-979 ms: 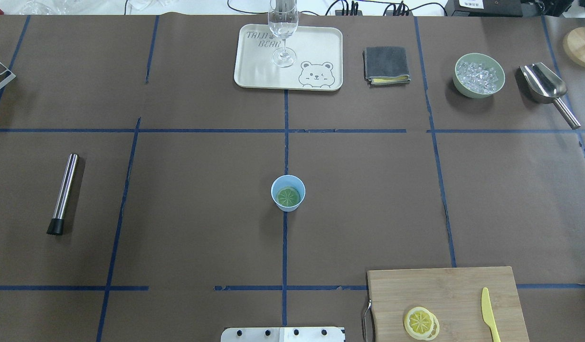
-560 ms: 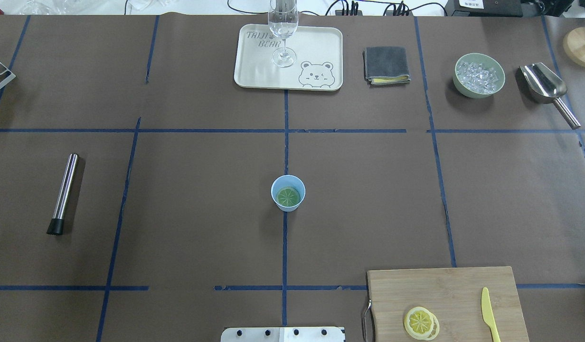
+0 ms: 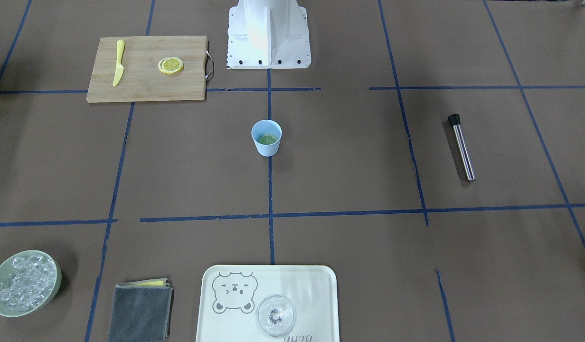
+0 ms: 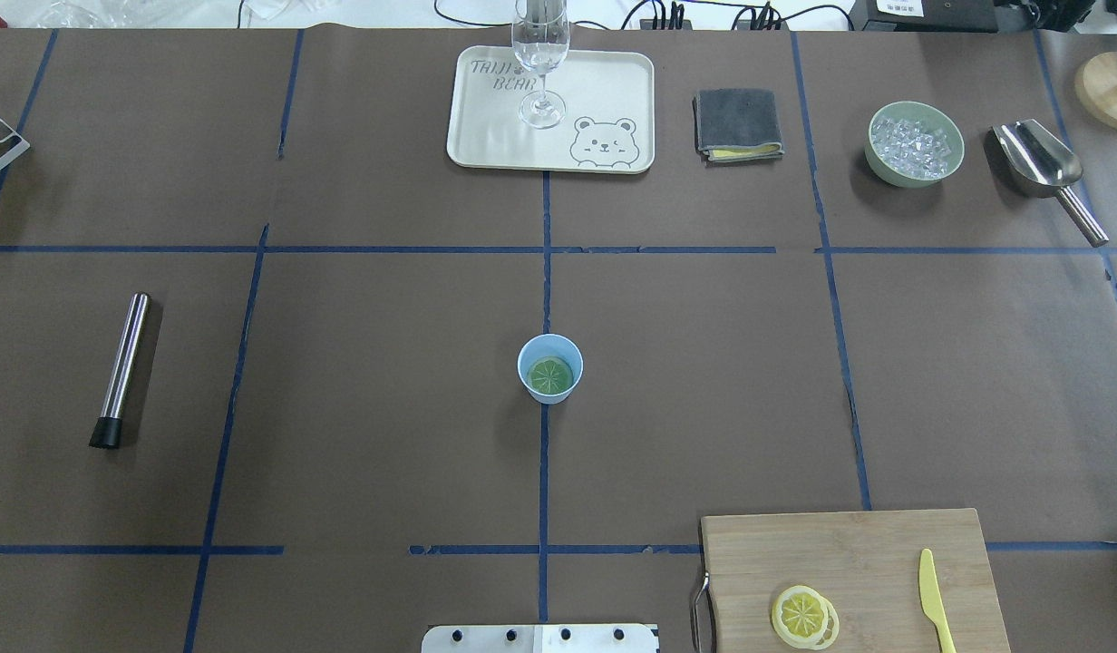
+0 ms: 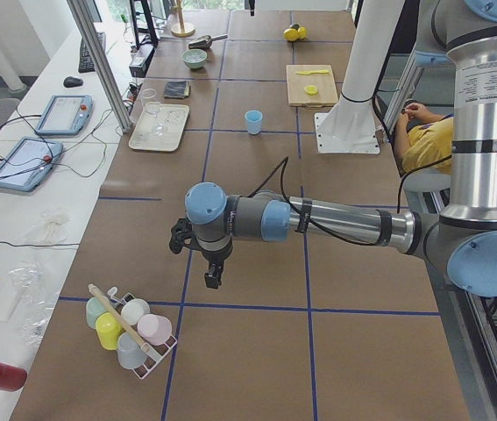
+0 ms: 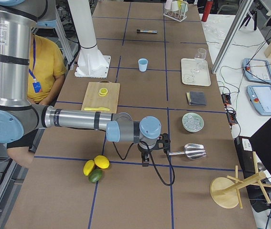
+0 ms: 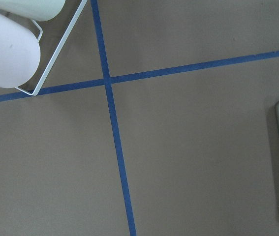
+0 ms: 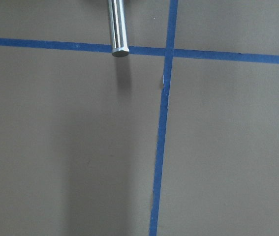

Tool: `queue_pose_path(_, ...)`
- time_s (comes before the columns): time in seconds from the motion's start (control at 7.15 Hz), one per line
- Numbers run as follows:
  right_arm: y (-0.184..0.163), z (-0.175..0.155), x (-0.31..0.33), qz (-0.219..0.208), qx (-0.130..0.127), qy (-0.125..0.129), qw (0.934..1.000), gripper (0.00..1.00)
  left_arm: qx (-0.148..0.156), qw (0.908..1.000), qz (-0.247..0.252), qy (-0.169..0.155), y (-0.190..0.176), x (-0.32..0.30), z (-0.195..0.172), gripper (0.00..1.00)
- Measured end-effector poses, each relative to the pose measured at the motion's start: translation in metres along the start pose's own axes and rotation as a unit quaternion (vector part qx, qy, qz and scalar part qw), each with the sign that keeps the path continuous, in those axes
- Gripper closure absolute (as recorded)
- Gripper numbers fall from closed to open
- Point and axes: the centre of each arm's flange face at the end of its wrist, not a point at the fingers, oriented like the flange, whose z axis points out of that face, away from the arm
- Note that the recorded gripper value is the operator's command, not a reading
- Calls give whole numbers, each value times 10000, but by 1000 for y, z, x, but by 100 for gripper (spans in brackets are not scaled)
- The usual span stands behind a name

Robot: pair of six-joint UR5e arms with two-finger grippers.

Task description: Squeeze lemon into cup

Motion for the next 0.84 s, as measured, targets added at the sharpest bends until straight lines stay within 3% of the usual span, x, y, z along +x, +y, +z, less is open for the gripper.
queue_pose_path(0.7, 0, 3, 3, 484, -25, 110, 9988, 0, -207, 9993, -309, 0, 20, -22, 18, 0)
queue_pose_path(0.84, 0, 3, 3, 485, -24, 161, 9987, 0, -212, 9990, -357, -142, 21, -25, 18, 0)
